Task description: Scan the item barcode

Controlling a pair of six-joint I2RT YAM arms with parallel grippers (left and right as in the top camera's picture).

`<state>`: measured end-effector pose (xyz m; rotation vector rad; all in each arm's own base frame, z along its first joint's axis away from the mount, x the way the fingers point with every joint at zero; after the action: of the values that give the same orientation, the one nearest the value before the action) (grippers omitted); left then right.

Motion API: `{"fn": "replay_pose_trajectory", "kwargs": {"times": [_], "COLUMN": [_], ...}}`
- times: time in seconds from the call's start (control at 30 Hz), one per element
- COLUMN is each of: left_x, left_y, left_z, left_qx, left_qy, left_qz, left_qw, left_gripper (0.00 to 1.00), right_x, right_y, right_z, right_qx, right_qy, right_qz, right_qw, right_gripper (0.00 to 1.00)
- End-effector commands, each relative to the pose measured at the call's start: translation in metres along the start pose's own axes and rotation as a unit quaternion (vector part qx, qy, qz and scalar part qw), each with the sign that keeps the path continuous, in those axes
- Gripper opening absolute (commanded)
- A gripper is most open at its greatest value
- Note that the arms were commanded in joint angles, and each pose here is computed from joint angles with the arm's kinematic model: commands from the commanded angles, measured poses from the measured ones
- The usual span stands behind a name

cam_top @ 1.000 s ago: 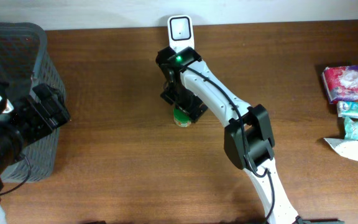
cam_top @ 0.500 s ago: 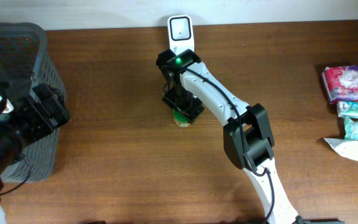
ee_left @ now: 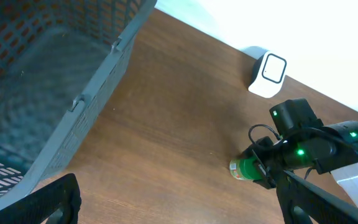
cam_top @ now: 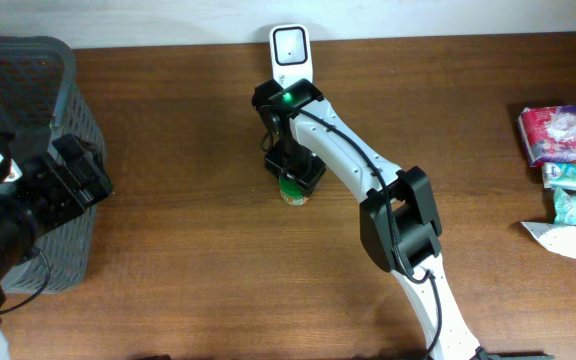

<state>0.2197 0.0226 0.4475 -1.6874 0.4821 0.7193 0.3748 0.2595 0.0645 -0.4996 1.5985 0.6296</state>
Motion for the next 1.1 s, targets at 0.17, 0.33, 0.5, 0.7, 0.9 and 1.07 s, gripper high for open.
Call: {"fn": "replay_pose_trajectory", "kwargs": {"times": [0.17, 0.33, 0.5, 0.7, 0.9, 1.07], "left_x": [0.000, 0.000, 0.000, 0.000, 0.000, 0.000], "left_y": [0.000, 0.000, 0.000, 0.000, 0.000, 0.000], "left_z": [0.000, 0.000, 0.000, 0.000, 0.000, 0.000], "left_qx": [-0.007, -0.007, -0.007, -0.007, -0.007, -0.007], "left_qy": [0.001, 0.001, 0.001, 0.001, 0.001, 0.001], "left_qz": [0.001, 0.001, 0.001, 0.001, 0.001, 0.001], "left_qw": [1.000, 1.000, 1.000, 1.000, 1.000, 1.000], "left_gripper": [0.99, 0.99, 0.99, 0.99, 0.99, 0.99], "right_x": [0.004, -0.009, -0.030, -0.028, -0.024, -0.025], "right_y": [-0.001, 0.007, 0.032, 0.022, 0.007, 0.009], "right_z": [-0.007, 0.003, 0.019, 0.012, 0.002, 0.002], "right_qx": [-0.066, -0.143, -0.278, -0.329, -0.405, -0.397], "right_qy": [0.018, -0.013, -0.081, -0.056, -0.014, -0.019], "right_qz": [-0.005, 0.016, 0.077, 0.043, 0.006, 0.010], "right_qw": [0.998, 0.989, 0.954, 0.942, 0.914, 0.918], "right_gripper": [0.48, 0.48, 0.49, 0.55, 0.71, 0.99]}}
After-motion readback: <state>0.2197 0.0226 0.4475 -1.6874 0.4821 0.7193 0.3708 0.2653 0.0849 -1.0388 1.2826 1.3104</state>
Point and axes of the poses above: each gripper's point midway between its finger pads, its own x axis out along the fingers, its own z axis along the line the jaws close on, y = z × x, the point moved 2 cm from there along -x, back along the fingers, and after that the axes turned 12 degrees about x, right-handed, at the moved point
